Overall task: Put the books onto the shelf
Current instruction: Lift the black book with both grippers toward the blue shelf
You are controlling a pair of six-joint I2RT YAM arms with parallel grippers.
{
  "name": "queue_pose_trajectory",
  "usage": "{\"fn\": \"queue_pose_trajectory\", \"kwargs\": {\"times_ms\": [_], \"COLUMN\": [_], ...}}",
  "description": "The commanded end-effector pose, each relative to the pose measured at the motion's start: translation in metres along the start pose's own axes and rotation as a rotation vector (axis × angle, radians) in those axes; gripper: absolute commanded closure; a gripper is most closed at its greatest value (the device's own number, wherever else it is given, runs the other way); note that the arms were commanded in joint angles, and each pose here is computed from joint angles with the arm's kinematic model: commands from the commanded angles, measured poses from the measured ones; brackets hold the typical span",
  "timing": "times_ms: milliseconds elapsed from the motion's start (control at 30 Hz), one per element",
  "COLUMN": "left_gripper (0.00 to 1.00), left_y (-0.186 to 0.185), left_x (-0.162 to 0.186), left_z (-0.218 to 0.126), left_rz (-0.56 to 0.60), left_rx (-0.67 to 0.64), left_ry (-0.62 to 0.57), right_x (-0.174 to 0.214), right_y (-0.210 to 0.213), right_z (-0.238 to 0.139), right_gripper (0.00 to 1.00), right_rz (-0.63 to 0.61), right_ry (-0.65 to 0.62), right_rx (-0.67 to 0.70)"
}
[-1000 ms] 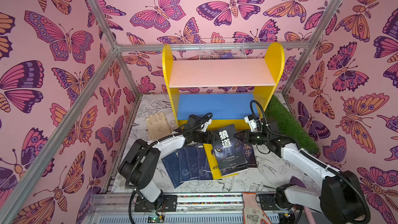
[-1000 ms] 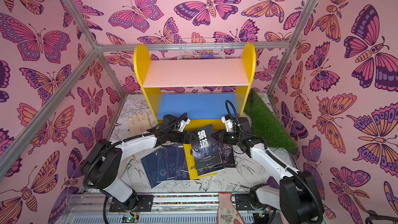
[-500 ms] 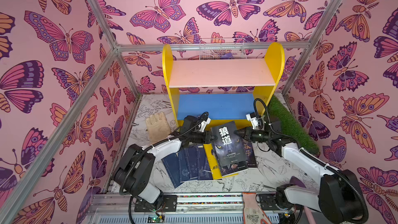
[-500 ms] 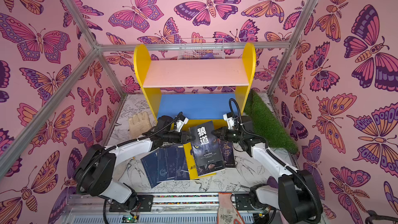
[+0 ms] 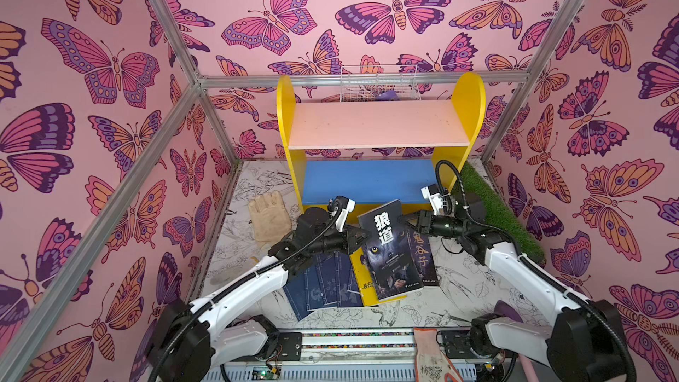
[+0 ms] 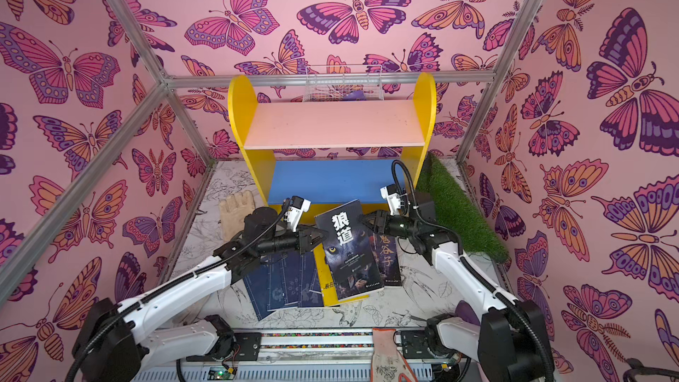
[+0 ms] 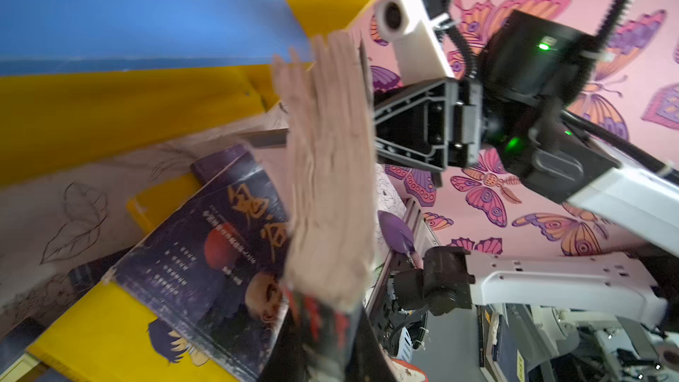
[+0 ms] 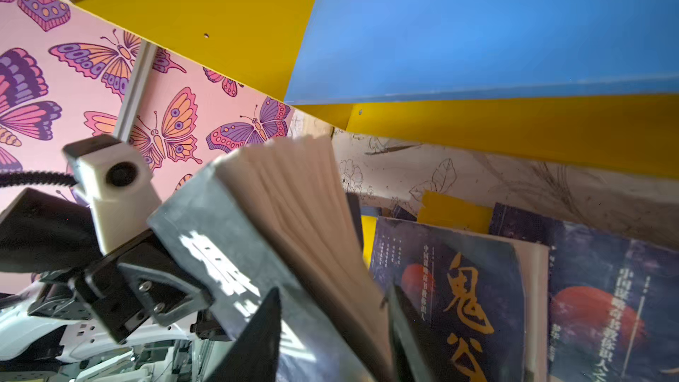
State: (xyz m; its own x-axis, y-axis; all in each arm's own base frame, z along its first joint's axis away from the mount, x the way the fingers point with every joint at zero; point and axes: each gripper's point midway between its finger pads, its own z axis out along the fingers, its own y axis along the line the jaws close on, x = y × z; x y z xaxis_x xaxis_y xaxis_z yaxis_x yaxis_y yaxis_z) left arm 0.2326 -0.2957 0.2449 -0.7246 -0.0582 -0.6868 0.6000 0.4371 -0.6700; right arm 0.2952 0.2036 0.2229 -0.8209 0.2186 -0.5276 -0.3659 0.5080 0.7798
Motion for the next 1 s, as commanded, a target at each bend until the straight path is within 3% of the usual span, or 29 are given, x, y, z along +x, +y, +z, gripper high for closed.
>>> {"fn": "queue_pose_trajectory", "kwargs": {"times_ms": [0,100,267,367,500,633,700,967], "left_gripper": [1.0,1.0,1.0,1.0,1.0,1.0,1.0,1.0], "left_y": [-0.038,-0.04,-0.037,-0.019,-0.007,0.0,-0.006,-0.019], "left_x": [-0.038,-0.055,-0.079,-0.098,-0.116,-0.132,-0.14,-0.153], "left_z": [-0.018,-0.03,-0.044,-0.06,-0.077,-0.09,-0.092,-0.084], "left_rz": [0.076,0.049,-0.024,-0.119,-0.191,-0.253,-0.243,-0.235], "left_rx": [0.08,0.059,0.059,0.041,0.046,0.089,0.129,0.223], "left_ry": [-0.137,-0.239,-0.414,-0.598,-0.772,-0.913,-0.94,-0.947], "right_x": [-0.021,-0.034,-0.033,-0.027,-0.022,-0.01,-0.005,-0.011], "right_y": [0.006,0.0,0.0,-0.002,0.018,0.04,0.045,0.069], "right_z": [-0.016,-0.027,-0.033,-0.032,-0.028,-0.018,-0.014,0.01], "right_gripper": [0.28,0.15,0.13,0.12,0.08,0.08,0.08,0.14], "right_rz": [-0.054,-0.06,-0.07,-0.035,-0.015,0.009,0.01,0.039], "right_ry": [-0.097,-0.193,-0.211,-0.205,-0.209,-0.115,-0.068,-0.077], "right_rx": [0.082,0.156,0.171,0.151,-0.008,-0.183,-0.22,-0.337]}}
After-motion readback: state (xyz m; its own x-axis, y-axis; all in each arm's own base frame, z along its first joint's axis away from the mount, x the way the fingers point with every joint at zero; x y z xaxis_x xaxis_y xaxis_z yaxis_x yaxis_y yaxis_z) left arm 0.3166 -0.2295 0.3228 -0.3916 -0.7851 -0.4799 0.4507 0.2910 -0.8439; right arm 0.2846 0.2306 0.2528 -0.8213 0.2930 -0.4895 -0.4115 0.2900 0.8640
